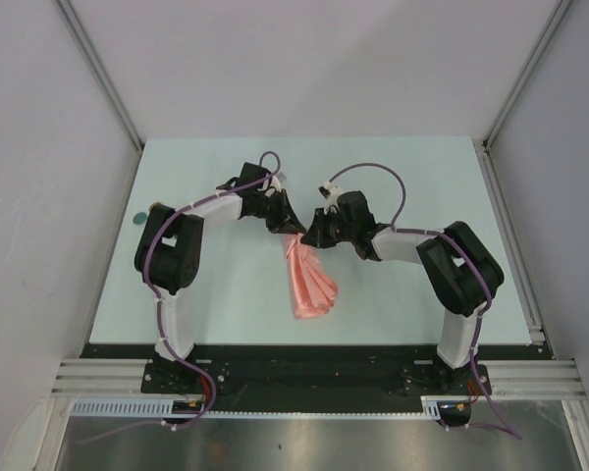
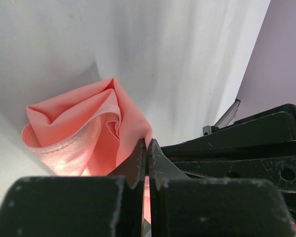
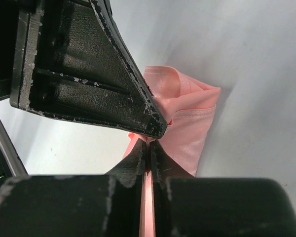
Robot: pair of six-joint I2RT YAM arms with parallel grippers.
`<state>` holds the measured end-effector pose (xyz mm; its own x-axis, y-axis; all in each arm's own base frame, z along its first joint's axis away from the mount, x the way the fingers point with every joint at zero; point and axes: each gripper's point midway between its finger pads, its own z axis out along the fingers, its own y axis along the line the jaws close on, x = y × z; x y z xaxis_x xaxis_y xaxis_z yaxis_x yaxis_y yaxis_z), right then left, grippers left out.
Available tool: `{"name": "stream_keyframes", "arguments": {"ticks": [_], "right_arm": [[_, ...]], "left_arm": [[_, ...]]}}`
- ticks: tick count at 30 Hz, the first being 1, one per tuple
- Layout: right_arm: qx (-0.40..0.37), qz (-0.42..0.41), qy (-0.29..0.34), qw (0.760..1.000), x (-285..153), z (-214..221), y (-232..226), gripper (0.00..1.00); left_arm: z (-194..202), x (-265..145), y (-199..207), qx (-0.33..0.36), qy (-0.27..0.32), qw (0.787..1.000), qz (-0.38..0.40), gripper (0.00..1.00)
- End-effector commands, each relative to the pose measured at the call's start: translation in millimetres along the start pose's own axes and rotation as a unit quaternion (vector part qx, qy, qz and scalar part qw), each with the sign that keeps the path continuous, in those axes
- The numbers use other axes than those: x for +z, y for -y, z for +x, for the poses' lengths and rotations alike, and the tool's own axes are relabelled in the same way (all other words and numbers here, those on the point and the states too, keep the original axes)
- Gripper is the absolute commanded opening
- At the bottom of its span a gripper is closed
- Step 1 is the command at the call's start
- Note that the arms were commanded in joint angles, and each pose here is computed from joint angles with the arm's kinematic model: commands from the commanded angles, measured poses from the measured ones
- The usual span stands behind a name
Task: Fold the napkin into a case and place the utensils inside
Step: Stuff the top corner of the smaller-rectangle-folded napkin into the folded napkin.
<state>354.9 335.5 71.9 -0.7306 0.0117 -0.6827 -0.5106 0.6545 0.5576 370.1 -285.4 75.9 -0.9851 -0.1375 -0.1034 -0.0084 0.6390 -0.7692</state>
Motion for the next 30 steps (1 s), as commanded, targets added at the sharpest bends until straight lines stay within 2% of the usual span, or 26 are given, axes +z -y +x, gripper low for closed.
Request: {"name": "stream_keyframes", "arguments": {"ticks": [1,3,4,6,7,10,11,13,15,16,19,23,27,30], "right_arm": [[-0.011,-0.011,0.014,1.0,0.4,-19.5,-9.2,0.01],[-0.006,-0.004,0.002,1.0,-2.4,-15.8,-7.6,0.0],[-0.004,0.0,0.001,1.0,-3.4,-16.1,-6.3,0.0],[0.001,0.007,-0.01,1.0,-4.9,-10.9,-4.4,0.0],[0.006,0.011,-0.012,1.0,-6.1,-9.9,-3.3,0.0],[0.022,0.015,-0.019,0.999,-8.3,-5.2,0.5,0.0],[0.025,0.014,-0.021,0.999,-8.5,-3.7,0.4,0.0],[0.035,0.017,-0.026,0.999,-9.6,-1.3,1.6,0.0],[0.04,0.011,-0.029,0.999,-10.7,-2.1,-1.4,0.0],[0.047,0.011,-0.035,0.998,-10.6,0.2,-1.6,0.0],[0.052,0.013,-0.038,0.998,-12.3,-4.4,-3.7,0.0],[0.061,0.019,-0.037,0.997,-17.0,-7.5,-2.1,0.0],[0.073,0.015,-0.038,0.996,-18.6,-8.7,-1.2,0.0],[0.079,0.01,-0.04,0.996,-18.2,-7.7,-1.6,0.0]], "left_arm": [[-4.6,-13.9,21.6,0.017,0.012,0.999,0.027,0.0],[-9.0,-14.4,21.9,0.023,0.02,0.999,0.022,0.06],[-9.1,-15.4,21.0,0.023,0.021,0.999,0.017,0.2],[-18.0,-22.4,24.2,0.042,0.045,0.998,0.002,0.33],[-18.9,-26.6,23.2,0.045,0.052,0.998,-0.01,0.43],[-32.0,-48.7,18.7,0.082,0.106,0.989,-0.067,0.52],[-37.0,-54.2,4.2,0.082,0.133,0.982,-0.108,0.51],[-38.5,-70.4,8.1,0.103,0.164,0.973,-0.125,0.47],[-34.2,-73.0,-4.7,0.11,0.18,0.963,-0.165,0.35],[-30.3,-73.7,-10.8,0.115,0.181,0.959,-0.186,0.2],[-15.8,-66.5,-26.0,0.142,0.172,0.948,-0.228,0.13],[3.8,-49.3,-30.4,0.178,0.158,0.938,-0.251,0.15],[4.8,-39.9,-26.3,0.207,0.168,0.926,-0.267,0.25],[6.6,-28.7,-27.7,0.217,0.157,0.923,-0.277,0.28]]}}
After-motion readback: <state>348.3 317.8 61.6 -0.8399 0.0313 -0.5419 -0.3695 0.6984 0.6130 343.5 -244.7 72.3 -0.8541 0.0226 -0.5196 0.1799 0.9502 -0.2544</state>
